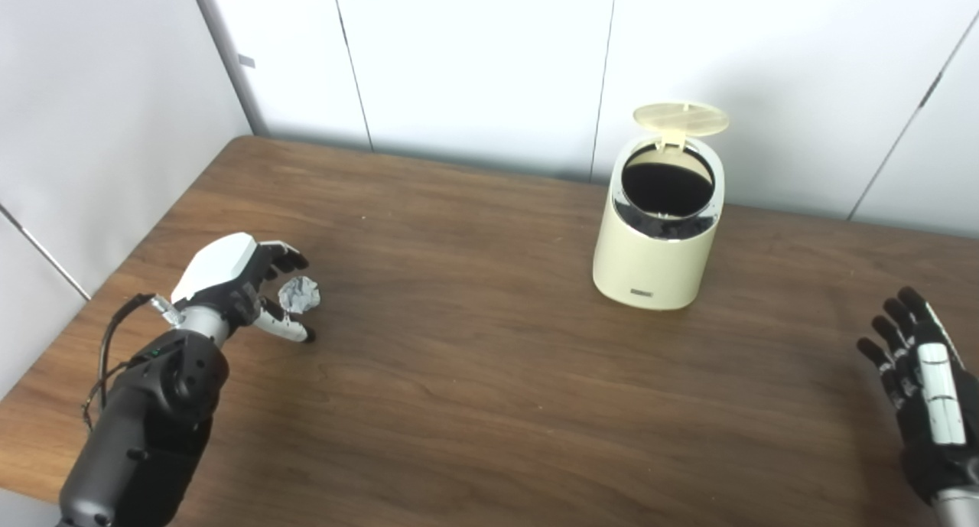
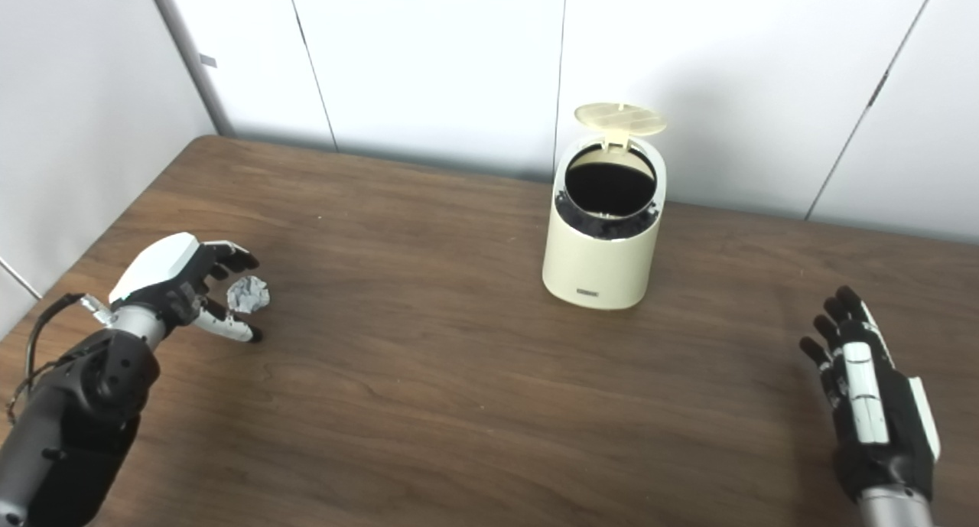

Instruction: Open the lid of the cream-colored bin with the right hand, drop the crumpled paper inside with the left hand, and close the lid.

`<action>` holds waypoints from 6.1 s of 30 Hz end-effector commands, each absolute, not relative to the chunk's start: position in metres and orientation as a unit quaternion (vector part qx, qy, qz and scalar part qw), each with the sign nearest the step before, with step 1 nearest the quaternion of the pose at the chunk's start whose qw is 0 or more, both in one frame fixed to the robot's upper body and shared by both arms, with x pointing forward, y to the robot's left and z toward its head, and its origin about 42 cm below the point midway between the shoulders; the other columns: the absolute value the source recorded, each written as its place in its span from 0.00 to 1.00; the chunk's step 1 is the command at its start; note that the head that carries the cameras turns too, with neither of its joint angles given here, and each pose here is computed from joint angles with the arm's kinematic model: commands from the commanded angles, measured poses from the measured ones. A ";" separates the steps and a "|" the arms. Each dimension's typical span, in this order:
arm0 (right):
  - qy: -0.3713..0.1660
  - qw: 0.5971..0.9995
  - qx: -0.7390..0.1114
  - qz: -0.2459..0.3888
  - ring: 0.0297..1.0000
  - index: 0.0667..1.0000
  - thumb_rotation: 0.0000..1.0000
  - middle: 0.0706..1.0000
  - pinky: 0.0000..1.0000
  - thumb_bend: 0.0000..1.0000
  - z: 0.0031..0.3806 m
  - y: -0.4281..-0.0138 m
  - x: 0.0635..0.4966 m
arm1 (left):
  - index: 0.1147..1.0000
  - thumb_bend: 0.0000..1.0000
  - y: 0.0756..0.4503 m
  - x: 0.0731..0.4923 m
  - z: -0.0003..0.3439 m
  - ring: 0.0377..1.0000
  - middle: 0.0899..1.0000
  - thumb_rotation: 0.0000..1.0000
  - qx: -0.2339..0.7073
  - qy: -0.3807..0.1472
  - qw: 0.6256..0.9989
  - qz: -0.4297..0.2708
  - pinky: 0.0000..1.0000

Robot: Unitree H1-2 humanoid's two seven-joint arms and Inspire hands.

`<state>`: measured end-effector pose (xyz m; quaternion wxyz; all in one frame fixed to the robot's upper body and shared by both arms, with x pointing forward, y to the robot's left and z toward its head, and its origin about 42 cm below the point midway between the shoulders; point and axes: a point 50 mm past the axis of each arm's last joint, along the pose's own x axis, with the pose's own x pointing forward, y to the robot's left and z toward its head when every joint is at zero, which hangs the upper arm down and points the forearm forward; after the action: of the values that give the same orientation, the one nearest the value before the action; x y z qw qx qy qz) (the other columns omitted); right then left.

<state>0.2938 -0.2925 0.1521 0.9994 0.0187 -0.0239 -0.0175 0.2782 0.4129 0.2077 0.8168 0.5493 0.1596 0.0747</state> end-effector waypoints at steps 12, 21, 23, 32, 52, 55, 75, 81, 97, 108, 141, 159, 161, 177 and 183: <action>-0.072 0.997 0.013 -0.015 0.93 0.92 0.82 0.93 0.85 0.48 0.174 -0.290 0.299 | 0.68 0.82 0.418 0.285 0.228 0.69 0.70 0.00 0.542 0.148 0.823 0.091 0.64; -0.068 0.997 0.012 -0.018 0.93 0.93 0.84 0.94 0.86 0.49 0.175 -0.290 0.298 | 0.63 0.79 0.418 0.286 0.228 0.63 0.65 0.00 0.538 0.155 0.823 0.095 0.58; -0.067 0.997 0.018 -0.018 0.94 0.92 0.83 0.94 0.85 0.49 0.175 -0.289 0.298 | 0.63 0.78 0.418 0.287 0.229 0.63 0.64 0.00 0.539 0.156 0.823 0.094 0.59; -0.067 0.997 0.023 -0.012 0.95 0.93 0.81 0.94 0.86 0.51 0.175 -0.291 0.299 | 0.40 0.52 0.421 0.291 0.225 0.50 0.49 0.00 0.540 0.161 0.821 0.086 0.48; -0.064 0.998 0.025 -0.013 0.92 0.86 0.83 0.90 0.87 0.50 0.168 -0.298 0.302 | 0.39 0.50 0.411 0.288 0.237 0.41 0.48 0.00 0.549 0.153 0.818 0.074 0.46; -0.062 0.998 0.026 -0.014 0.91 0.85 0.83 0.89 0.86 0.49 0.167 -0.297 0.302 | 0.39 0.50 0.405 0.288 0.242 0.41 0.48 0.00 0.549 0.135 0.821 0.072 0.45; -0.067 0.998 0.021 -0.009 0.90 0.84 0.85 0.88 0.87 0.49 0.160 -0.295 0.303 | 0.44 0.47 0.332 0.303 0.302 0.36 0.45 0.00 0.539 -0.056 0.839 0.048 0.37; -0.077 0.997 0.013 -0.003 0.90 0.85 0.86 0.88 0.87 0.47 0.156 -0.296 0.306 | 0.44 0.47 0.310 0.319 0.320 0.36 0.44 0.00 0.558 -0.102 0.823 0.028 0.36; -0.080 0.997 0.012 0.009 0.92 0.85 0.80 0.90 0.89 0.54 0.148 -0.294 0.306 | 0.43 0.48 0.249 0.359 0.340 0.38 0.44 0.00 0.538 -0.163 0.827 -0.024 0.37; -0.078 0.997 0.004 0.007 0.91 0.84 0.80 0.89 0.89 0.56 0.140 -0.286 0.307 | 0.45 0.47 0.214 0.379 0.344 0.36 0.43 0.00 0.526 -0.186 0.830 -0.031 0.36; -0.072 0.997 0.000 -0.012 0.92 0.85 0.85 0.88 0.95 0.51 0.127 -0.270 0.312 | 0.45 0.47 0.127 0.439 0.337 0.35 0.43 0.00 0.492 -0.232 0.838 -0.052 0.34; -0.066 0.998 -0.001 -0.019 0.93 0.86 0.85 0.88 0.97 0.52 0.127 -0.269 0.314 | 0.46 0.47 0.105 0.440 0.338 0.37 0.46 0.00 0.494 -0.237 0.836 -0.026 0.30; -0.066 0.998 -0.003 -0.019 0.93 0.86 0.85 0.88 0.97 0.53 0.127 -0.269 0.313 | 0.47 0.46 0.102 0.439 0.337 0.37 0.48 0.00 0.493 -0.236 0.837 -0.026 0.27; -0.079 0.996 -0.021 -0.023 0.91 0.86 0.89 0.87 0.95 0.49 0.131 -0.272 0.315 | 0.50 0.46 0.100 0.428 0.314 0.35 0.43 0.00 0.518 -0.241 0.820 -0.032 0.25; -0.079 0.996 -0.017 -0.024 0.92 0.86 0.88 0.86 0.96 0.48 0.132 -0.271 0.315 | 0.51 0.46 0.096 0.429 0.306 0.36 0.44 0.00 0.521 -0.241 0.818 -0.045 0.25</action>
<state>0.3127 -0.2742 0.1270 0.9979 -0.0221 -0.0547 -0.0249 0.4270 0.0994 0.2889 0.8255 0.5234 -0.2020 -0.0618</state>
